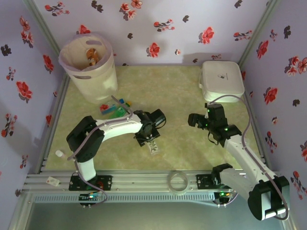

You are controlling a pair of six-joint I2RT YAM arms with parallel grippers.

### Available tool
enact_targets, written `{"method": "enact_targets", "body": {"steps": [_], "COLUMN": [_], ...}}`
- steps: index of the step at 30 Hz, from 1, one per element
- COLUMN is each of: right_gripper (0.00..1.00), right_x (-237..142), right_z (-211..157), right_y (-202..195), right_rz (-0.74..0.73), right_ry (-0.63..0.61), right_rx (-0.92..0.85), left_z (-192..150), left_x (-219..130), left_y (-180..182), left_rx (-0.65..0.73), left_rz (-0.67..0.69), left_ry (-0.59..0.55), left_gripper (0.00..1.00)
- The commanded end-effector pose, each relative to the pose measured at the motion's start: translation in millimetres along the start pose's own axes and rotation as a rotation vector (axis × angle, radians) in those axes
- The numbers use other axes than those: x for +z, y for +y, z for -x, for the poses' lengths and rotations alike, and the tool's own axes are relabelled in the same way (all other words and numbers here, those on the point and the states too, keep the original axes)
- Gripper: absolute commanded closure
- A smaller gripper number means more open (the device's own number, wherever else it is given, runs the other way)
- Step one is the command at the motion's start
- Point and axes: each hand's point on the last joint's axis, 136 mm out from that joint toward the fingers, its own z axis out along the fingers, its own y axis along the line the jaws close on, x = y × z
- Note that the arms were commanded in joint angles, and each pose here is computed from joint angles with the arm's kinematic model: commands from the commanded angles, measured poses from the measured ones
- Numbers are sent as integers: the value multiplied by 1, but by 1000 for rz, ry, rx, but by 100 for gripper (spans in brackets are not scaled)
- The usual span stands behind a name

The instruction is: Put the plastic bottles in the bin

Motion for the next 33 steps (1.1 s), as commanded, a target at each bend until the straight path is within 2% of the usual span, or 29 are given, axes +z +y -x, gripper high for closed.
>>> {"method": "enact_targets", "body": {"steps": [1, 6, 11, 14, 17, 22, 26, 30, 33], "right_gripper": [1, 1, 1, 1, 1, 1, 1, 1, 1], "right_x": [-7, -7, -9, -12, -17, -24, -25, -28, -28], "right_z": [10, 8, 10, 11, 10, 8, 6, 5, 1], "right_y": [-1, -1, 1, 4, 4, 3, 2, 2, -2], "right_rz": [-12, -8, 2, 15, 20, 22, 23, 27, 11], "right_ry": [-24, -24, -26, -30, -38, -46, -46, -53, -51], "right_rx": [1, 15, 28, 37, 44, 44, 47, 50, 42], "left_z": [2, 16, 61, 94, 134, 207, 265, 314, 352], "left_x": [-13, -41, -105, -147, -187, -249, -298, -345, -377], "left_y": [-5, -37, -80, -104, -113, -105, -96, -80, -52], "left_rx": [43, 190, 363, 415, 438, 457, 415, 374, 315], "left_rz": [10, -65, -158, -251, -309, -371, -496, -627, -643], "left_ry": [-17, -60, -224, -314, -403, -567, -690, -794, -905], "left_gripper": [38, 37, 37, 45, 51, 56, 59, 61, 62]}}
